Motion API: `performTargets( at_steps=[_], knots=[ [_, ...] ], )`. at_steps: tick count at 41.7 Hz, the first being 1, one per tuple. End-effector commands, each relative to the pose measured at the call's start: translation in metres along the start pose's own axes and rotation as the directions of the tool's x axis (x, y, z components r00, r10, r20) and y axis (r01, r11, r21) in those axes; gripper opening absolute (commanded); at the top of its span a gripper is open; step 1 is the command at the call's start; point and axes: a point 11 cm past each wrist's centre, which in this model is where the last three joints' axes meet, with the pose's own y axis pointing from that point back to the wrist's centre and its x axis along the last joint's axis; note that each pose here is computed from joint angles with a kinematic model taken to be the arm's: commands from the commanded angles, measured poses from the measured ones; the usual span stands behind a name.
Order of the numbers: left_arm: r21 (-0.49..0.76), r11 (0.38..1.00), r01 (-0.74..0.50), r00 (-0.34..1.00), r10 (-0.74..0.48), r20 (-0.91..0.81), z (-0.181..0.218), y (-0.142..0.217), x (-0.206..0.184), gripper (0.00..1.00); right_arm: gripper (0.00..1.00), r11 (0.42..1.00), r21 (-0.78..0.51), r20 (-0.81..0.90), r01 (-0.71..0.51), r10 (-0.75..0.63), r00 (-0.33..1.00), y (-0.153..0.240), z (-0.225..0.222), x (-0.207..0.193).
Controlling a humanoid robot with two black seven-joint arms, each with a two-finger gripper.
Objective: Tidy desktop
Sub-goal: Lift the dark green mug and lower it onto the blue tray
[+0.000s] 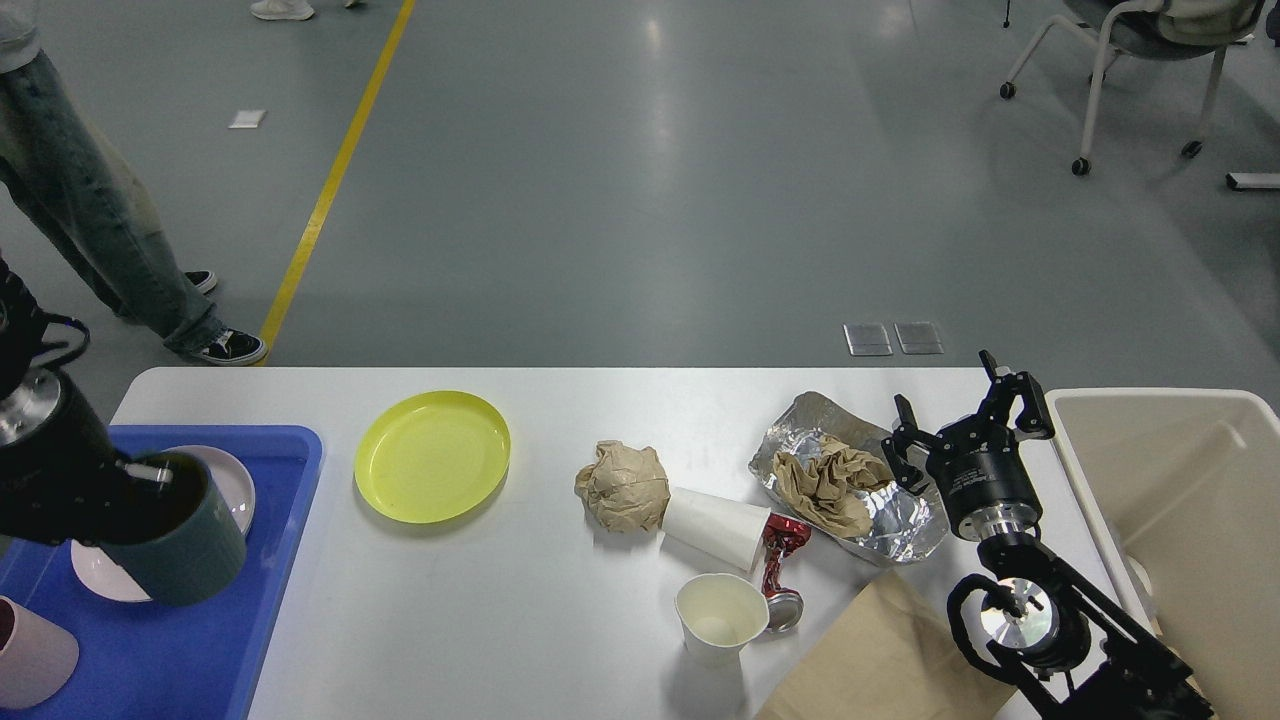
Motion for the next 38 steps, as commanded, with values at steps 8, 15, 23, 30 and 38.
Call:
performTargets(
  at_steps=[8,15,23,30,38],
  knots=[
    [-0.01,0.998,-0.07,0.998,0.07,0.002,-0.048,-0.075,-0.019,0.0,1.0,1.0,0.0,0.0,0.0,0.0,1.0,0.0,0.0,0.0],
    [-0.036,0.993,-0.113,0.993,0.112,-0.037,-0.073,-0.093,-0.026,0.0,1.0,1.0,0.0,0.0,0.0,0.0,1.0,0.0,0.0,0.0],
    [-0.022,0.994,-0.11,0.991,0.108,-0.078,-0.093,-0.116,-0.029,0.01,1.0,1.0,0.0,0.0,0.0,0.0,1.0,0.0,0.0,0.0],
    [-0.051,0.994,-0.098,0.99,0.092,-0.11,-0.092,-0.133,-0.035,0.01,1.0,1.0,0.0,0.0,0.0,0.0,1.0,0.0,0.0,0.0],
    [-0.049,0.995,-0.09,0.989,0.084,-0.122,-0.095,-0.141,-0.039,0.01,1.0,1.0,0.001,0.0,0.0,0.0,1.0,0.0,0.0,0.0]
  ],
)
